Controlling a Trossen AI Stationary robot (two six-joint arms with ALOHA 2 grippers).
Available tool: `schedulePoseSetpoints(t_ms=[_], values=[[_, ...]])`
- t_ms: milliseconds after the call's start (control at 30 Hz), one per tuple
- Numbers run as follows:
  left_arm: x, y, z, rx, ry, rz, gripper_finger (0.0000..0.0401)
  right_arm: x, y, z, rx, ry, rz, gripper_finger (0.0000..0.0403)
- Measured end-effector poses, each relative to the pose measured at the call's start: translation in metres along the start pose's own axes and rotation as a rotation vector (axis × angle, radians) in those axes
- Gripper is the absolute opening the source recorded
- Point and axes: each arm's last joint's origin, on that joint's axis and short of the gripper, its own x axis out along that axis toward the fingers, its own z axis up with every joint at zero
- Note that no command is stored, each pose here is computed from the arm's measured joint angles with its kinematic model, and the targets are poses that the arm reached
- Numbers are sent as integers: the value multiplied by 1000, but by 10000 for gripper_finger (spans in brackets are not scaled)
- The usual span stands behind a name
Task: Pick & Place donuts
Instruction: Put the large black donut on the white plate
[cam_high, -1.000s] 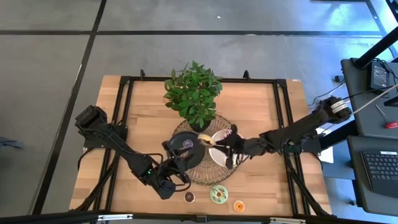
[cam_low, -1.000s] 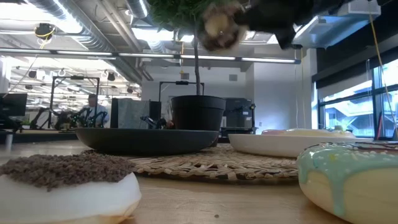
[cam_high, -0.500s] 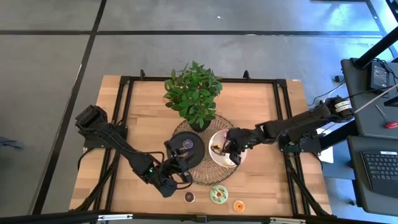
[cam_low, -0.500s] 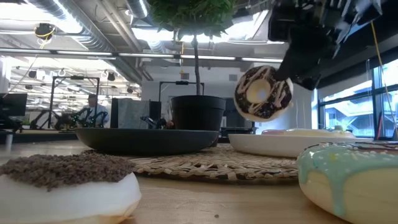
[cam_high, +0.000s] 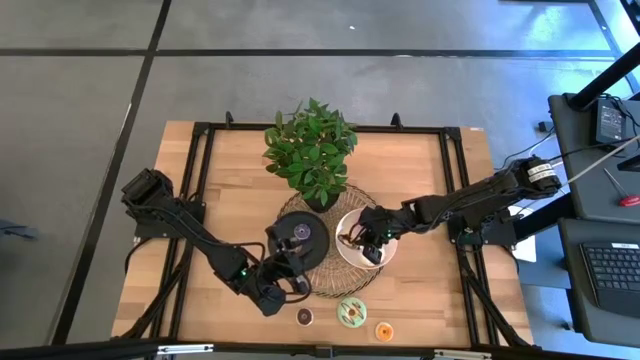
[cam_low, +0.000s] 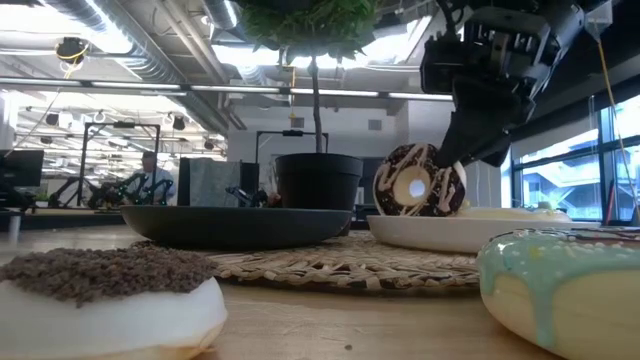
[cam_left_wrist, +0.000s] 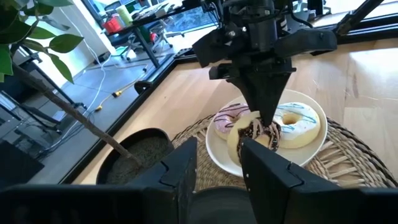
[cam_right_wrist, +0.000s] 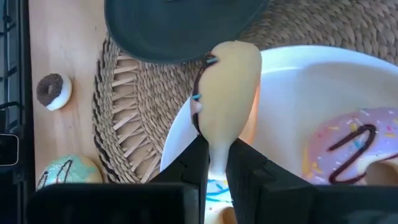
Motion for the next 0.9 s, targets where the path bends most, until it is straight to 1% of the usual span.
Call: schedulePoseSetpoints(t_ms=[133,233,300,433,567,733,900], values=[[0,0,0,0,0,0,116,0,0,0,-3,-2,-2,52],[0,0,0,0,0,0,118,0,0,1,6,-29,-22,52],[0,0,0,0,0,0,120,0,0,3,43,-44,-23,52],[0,0,0,-23,0,0,119,0,0,2,159,-44,-23,52],[0,0,0,-23,0,0,116,0,1,2,204,-51,-28,52],[0,0,0,-26,0,0,119,0,1,1,267,-108,-81,52],[0,0,0,-45,0,0,119,0,5,-1,302,-116,-79,52]])
